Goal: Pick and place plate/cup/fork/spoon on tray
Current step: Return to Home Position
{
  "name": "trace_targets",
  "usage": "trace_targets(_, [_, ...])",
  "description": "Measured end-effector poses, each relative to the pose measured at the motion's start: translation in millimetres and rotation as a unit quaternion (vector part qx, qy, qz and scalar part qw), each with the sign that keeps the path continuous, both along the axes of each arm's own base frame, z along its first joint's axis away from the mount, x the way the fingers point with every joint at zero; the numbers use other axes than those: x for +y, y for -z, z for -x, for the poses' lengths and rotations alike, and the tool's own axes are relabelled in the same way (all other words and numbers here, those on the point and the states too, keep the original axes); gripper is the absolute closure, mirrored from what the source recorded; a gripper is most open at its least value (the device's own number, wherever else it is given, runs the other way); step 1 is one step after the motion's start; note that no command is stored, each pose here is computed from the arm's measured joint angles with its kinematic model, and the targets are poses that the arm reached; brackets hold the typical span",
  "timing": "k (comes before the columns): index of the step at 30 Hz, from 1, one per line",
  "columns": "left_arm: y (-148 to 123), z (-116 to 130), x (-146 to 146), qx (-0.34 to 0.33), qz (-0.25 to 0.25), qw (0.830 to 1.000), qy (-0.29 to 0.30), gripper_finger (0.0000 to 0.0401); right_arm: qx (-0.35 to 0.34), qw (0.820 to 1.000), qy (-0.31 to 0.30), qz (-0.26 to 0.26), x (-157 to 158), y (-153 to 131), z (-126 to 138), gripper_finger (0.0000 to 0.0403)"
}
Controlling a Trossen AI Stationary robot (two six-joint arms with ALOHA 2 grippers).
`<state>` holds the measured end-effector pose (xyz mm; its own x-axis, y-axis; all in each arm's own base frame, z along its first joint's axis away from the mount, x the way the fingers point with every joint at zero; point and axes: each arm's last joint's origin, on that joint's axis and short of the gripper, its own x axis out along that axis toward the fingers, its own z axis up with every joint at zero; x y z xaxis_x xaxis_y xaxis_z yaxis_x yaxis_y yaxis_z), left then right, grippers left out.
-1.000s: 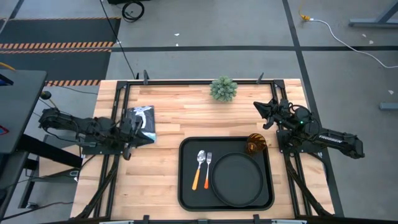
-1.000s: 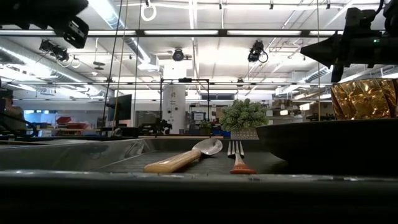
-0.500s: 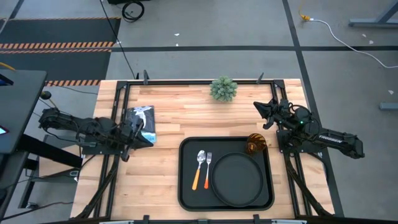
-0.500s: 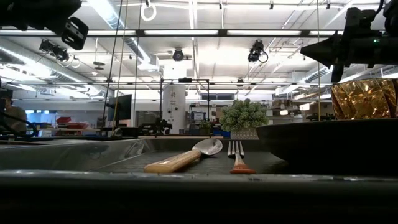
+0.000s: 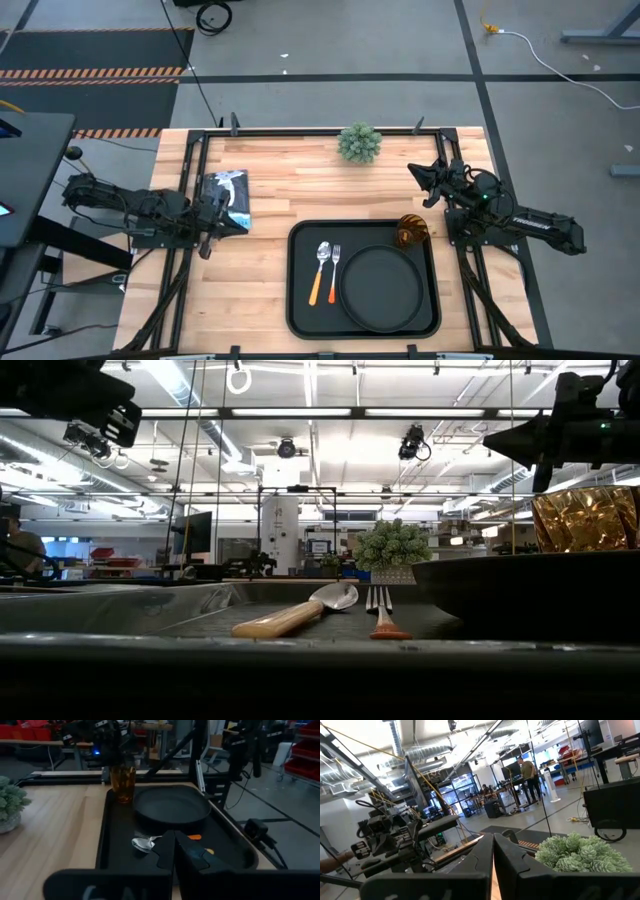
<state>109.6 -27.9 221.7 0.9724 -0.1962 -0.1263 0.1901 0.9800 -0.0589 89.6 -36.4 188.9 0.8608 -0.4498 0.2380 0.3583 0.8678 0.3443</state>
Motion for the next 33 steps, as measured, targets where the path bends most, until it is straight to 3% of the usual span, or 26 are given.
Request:
trace_targets(6, [20.1,-2.4,-0.1,0.011,-0.004,1.000,-0.010,0.0390,0.000,1.000,0.000,0.000,0.0,0.0,0.0,0.0384])
trace_targets(16, [63.4,-3.9,-1.0,-0.004,0.031,0.999,-0.005,0.0390,0.000,1.000,0.000,0.000,0.0,0.0,0.0,0.0384])
trace_targets(24, [65.4,-3.8,-0.2,0.002,0.008,1.000,-0.014,0.0390,0.000,1.000,0.000,0.000,0.0,0.0,0.0,0.0384])
trace_targets(33, [66.8,-4.0,3.9,0.006,-0.007,0.997,-0.082,0.0390,0.000,1.000,0.000,0.000,0.0,0.0,0.0,0.0384])
